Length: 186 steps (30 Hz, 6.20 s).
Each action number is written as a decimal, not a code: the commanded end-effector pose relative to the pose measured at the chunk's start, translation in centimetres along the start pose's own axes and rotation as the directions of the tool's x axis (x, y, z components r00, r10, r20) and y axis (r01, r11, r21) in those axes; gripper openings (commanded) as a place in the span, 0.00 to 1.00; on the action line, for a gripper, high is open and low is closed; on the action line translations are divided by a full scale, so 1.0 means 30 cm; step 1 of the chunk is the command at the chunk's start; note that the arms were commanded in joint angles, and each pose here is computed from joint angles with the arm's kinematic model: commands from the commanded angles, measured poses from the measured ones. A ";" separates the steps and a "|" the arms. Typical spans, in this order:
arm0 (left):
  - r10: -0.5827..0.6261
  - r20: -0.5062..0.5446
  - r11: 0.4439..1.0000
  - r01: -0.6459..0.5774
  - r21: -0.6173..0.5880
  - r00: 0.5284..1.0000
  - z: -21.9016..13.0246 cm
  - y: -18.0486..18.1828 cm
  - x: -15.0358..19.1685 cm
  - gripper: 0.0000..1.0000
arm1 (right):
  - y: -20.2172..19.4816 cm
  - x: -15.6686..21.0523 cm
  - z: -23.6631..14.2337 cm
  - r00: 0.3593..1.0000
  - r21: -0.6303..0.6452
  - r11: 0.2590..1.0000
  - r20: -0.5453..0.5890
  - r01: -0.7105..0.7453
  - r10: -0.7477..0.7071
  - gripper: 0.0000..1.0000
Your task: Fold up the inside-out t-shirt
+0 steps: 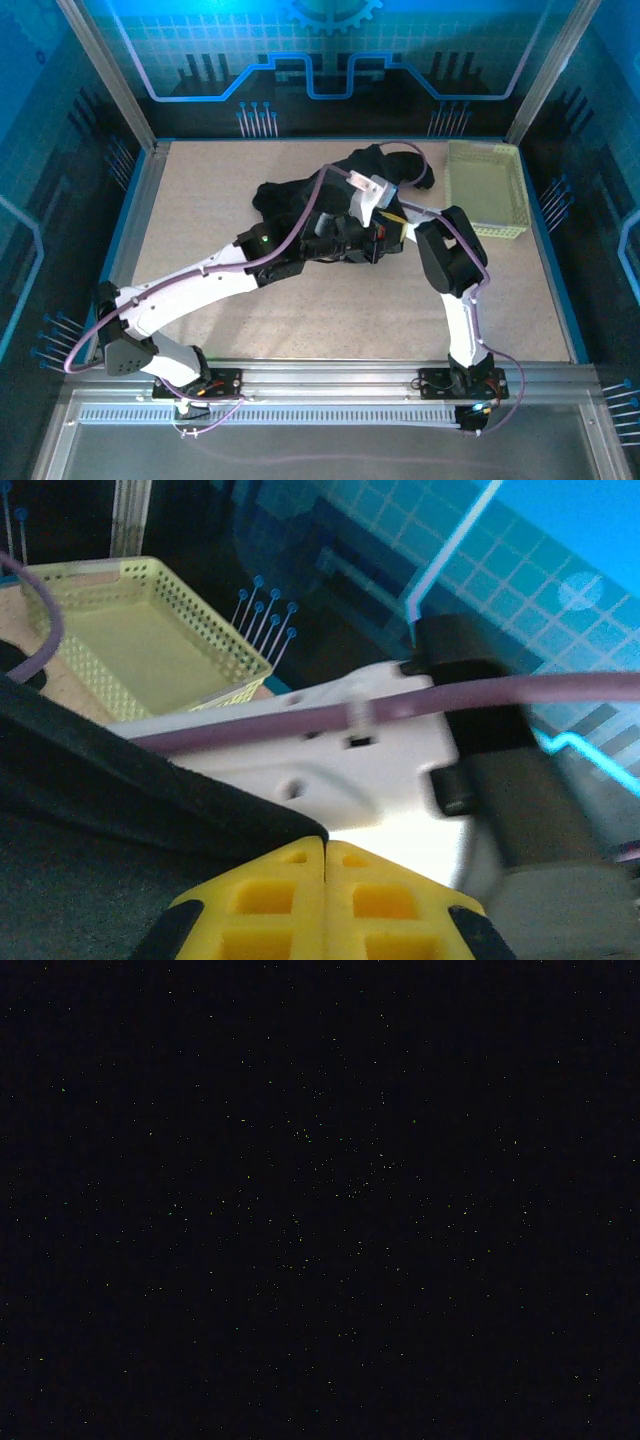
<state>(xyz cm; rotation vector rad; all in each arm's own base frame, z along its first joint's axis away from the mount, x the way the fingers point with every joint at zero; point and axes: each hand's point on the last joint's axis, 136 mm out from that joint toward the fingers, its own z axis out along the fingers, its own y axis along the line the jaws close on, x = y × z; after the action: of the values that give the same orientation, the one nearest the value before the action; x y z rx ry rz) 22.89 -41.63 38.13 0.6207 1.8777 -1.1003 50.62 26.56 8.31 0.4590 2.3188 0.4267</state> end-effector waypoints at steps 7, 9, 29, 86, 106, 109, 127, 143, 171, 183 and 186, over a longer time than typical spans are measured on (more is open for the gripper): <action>-0.039 0.169 0.977 0.002 0.214 0.985 -0.108 -0.208 -0.186 0.00 | -0.081 0.106 0.041 0.994 0.166 0.986 -0.113 0.021 -0.002 0.94; -0.047 0.185 0.971 0.002 0.237 0.982 -0.132 -0.226 -0.206 0.00 | -0.096 0.117 0.051 0.992 0.190 0.981 -0.125 0.026 -0.002 0.94; -0.015 0.305 0.996 0.040 -0.074 0.952 -0.320 0.047 -0.246 0.00 | -0.319 0.182 0.012 0.969 0.489 0.870 -0.239 0.065 0.061 0.92; -0.450 -0.054 0.552 0.230 -0.802 0.892 -0.287 1.306 0.299 0.00 | -0.131 0.207 -0.480 0.981 0.010 0.981 -0.010 0.196 -0.196 0.00; -0.402 -0.039 0.706 0.283 -0.649 0.915 -0.275 1.169 0.347 0.63 | 0.077 0.195 -0.718 0.944 -0.439 0.839 0.086 0.322 -0.318 0.00; -0.334 -0.052 0.790 0.249 -0.561 0.941 -0.260 1.057 0.316 0.73 | 0.078 0.189 -0.754 0.929 -0.465 0.806 0.128 0.366 -0.348 0.00; -0.597 -0.122 0.586 0.327 -0.741 0.793 -0.179 1.253 0.614 0.51 | 0.030 0.041 -1.085 0.868 -0.566 0.660 0.367 0.493 -0.334 0.00; -0.444 -0.108 0.791 0.332 -0.514 0.889 -0.144 0.771 0.435 0.72 | -0.069 0.165 -0.885 0.912 -0.566 0.716 0.225 0.408 -0.341 0.00; -0.372 0.128 0.780 0.385 -0.494 0.919 -0.437 0.863 0.378 0.02 | -0.338 0.021 -0.845 0.954 -0.304 0.910 0.188 0.281 -0.232 0.00; -0.523 -0.019 0.756 0.453 -0.473 0.852 -0.349 0.906 0.596 0.00 | -0.421 0.082 -0.730 0.927 -0.025 0.927 -0.024 0.373 -0.374 0.61; -0.525 -0.017 0.764 0.463 -0.449 0.851 -0.345 0.895 0.608 0.00 | -0.304 0.088 -0.808 0.877 -0.018 0.877 -0.001 0.480 -0.480 0.72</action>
<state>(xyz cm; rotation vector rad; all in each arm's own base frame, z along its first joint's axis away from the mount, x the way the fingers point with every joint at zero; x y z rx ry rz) 29.38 -18.63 12.06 -0.1070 2.4470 -0.8250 30.48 15.05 16.69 -0.0549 2.3540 0.3304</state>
